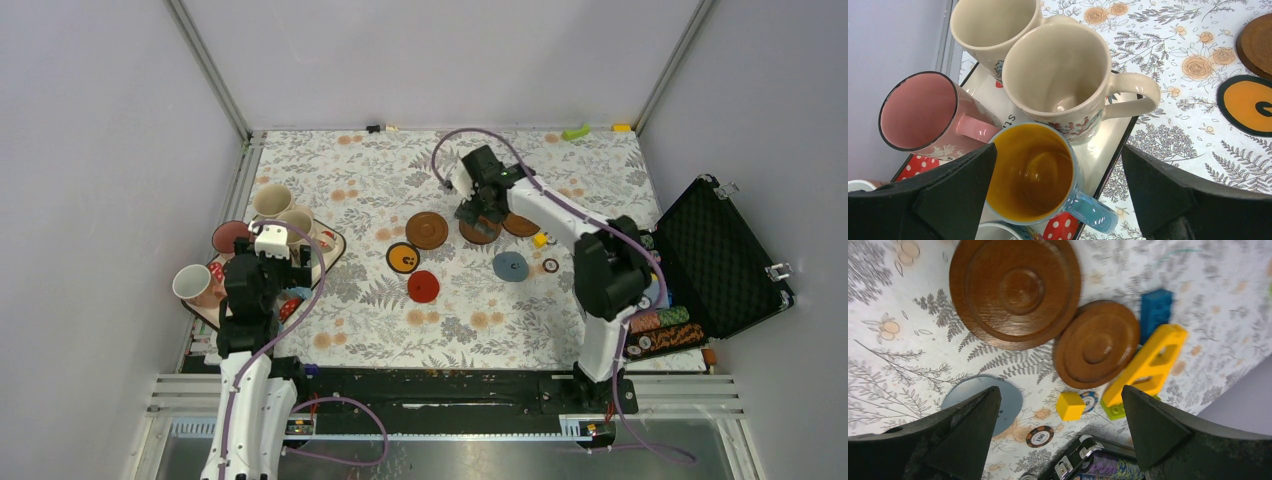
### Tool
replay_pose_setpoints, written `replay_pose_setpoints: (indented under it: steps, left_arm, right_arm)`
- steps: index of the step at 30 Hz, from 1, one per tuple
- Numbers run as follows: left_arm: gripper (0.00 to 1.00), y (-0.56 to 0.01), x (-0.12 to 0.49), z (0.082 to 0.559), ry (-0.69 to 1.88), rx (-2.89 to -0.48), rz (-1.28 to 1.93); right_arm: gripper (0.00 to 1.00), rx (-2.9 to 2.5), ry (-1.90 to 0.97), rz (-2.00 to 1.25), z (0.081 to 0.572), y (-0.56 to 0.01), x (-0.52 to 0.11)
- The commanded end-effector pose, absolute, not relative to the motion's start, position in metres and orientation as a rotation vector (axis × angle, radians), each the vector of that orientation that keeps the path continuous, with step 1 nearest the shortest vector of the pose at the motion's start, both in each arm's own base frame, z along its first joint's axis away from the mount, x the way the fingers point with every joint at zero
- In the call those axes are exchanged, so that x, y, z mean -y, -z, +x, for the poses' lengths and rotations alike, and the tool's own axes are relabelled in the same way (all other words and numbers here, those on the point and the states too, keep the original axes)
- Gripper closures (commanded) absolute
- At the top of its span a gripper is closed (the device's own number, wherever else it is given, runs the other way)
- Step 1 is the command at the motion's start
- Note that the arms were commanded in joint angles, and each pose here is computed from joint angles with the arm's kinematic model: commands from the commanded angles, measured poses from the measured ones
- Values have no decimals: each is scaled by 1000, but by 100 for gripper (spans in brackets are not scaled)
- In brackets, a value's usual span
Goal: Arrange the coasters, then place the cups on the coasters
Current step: Move the coaster to the center of the board.
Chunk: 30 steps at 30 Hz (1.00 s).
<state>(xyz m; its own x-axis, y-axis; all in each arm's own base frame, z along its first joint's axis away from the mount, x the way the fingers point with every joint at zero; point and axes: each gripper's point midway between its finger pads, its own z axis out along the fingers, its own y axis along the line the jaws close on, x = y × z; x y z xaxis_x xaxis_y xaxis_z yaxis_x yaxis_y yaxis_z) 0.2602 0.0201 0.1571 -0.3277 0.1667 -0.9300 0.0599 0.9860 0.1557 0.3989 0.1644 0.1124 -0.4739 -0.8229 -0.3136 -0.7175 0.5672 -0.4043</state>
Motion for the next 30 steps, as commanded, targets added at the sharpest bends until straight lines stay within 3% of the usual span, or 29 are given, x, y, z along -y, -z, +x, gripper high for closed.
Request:
replay_pose_setpoints:
  steps: [1, 16, 30]
  left_arm:
    - [1, -162, -21, 266, -114, -1879, 175]
    - [1, -159, -23, 267, -123, -1888, 170]
    - [1, -158, -24, 268, -126, -1892, 167]
  right_arm:
    - [0, -2376, 470, -1484, 388, -74, -151]
    - [0, -2352, 440, -1596, 414, -23, -205]
    - [0, -2208, 221, -1605, 383, -64, -279]
